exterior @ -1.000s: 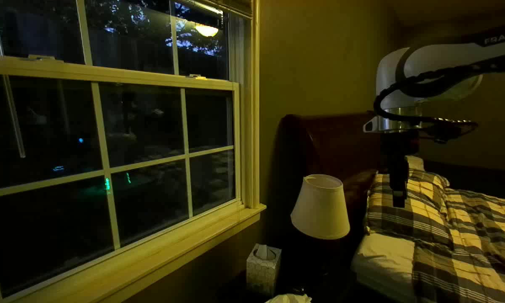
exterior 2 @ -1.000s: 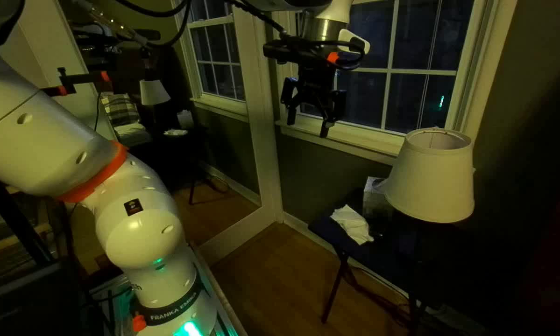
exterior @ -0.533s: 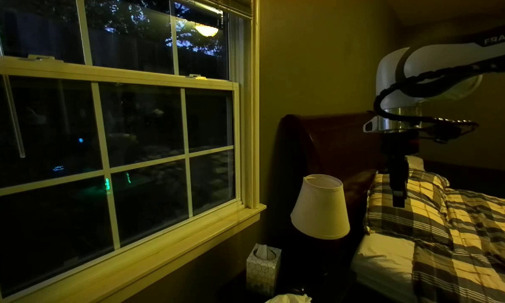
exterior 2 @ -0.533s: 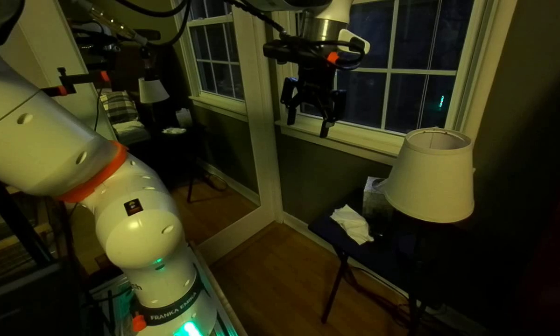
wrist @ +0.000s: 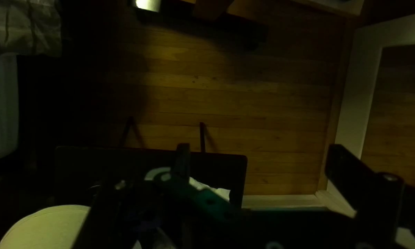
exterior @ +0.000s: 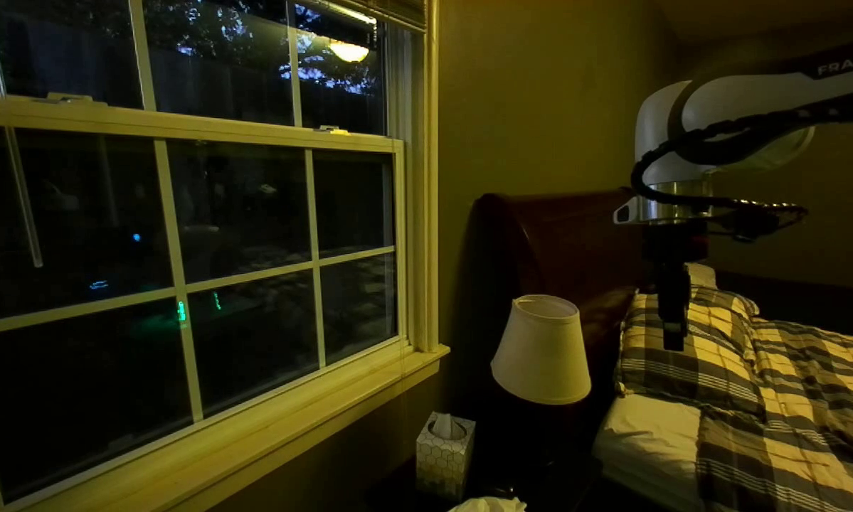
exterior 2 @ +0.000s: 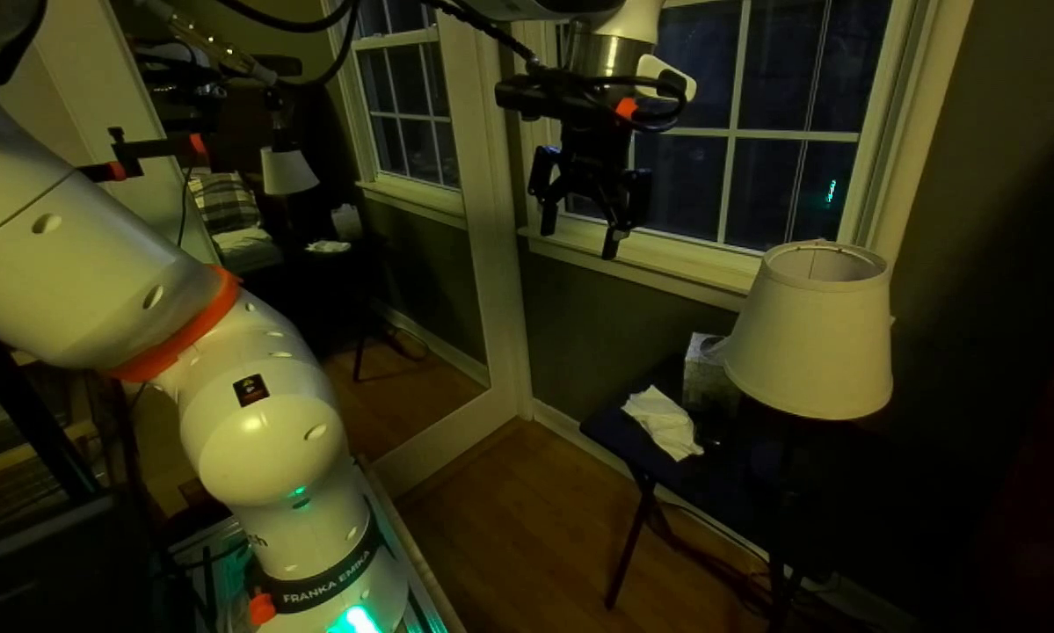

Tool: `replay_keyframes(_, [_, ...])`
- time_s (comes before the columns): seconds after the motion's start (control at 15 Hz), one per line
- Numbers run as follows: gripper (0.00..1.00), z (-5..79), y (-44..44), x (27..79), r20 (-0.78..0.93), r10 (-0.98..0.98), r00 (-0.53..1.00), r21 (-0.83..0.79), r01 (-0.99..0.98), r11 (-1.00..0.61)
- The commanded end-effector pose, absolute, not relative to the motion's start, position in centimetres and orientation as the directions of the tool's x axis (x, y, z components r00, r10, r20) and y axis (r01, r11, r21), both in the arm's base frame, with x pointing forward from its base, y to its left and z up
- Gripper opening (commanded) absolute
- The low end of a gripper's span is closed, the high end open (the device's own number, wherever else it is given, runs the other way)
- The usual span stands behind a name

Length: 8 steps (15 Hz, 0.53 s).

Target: Turn on the lamp

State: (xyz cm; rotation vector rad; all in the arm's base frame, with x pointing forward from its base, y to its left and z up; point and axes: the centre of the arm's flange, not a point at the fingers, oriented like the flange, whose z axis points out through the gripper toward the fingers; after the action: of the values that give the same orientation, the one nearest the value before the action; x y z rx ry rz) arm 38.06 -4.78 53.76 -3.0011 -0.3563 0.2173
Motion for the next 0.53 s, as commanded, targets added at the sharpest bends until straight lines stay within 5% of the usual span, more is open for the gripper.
replay_keyframes(0.0, [1.00,53.76,-4.78,38.06,-0.129,0.240,0.962,-0.127,0.224,-0.966])
replay_keyframes(0.47, [1.00,53.10,-4.29,38.39,-0.114,0.234,0.965,-0.111,0.222,-0.969])
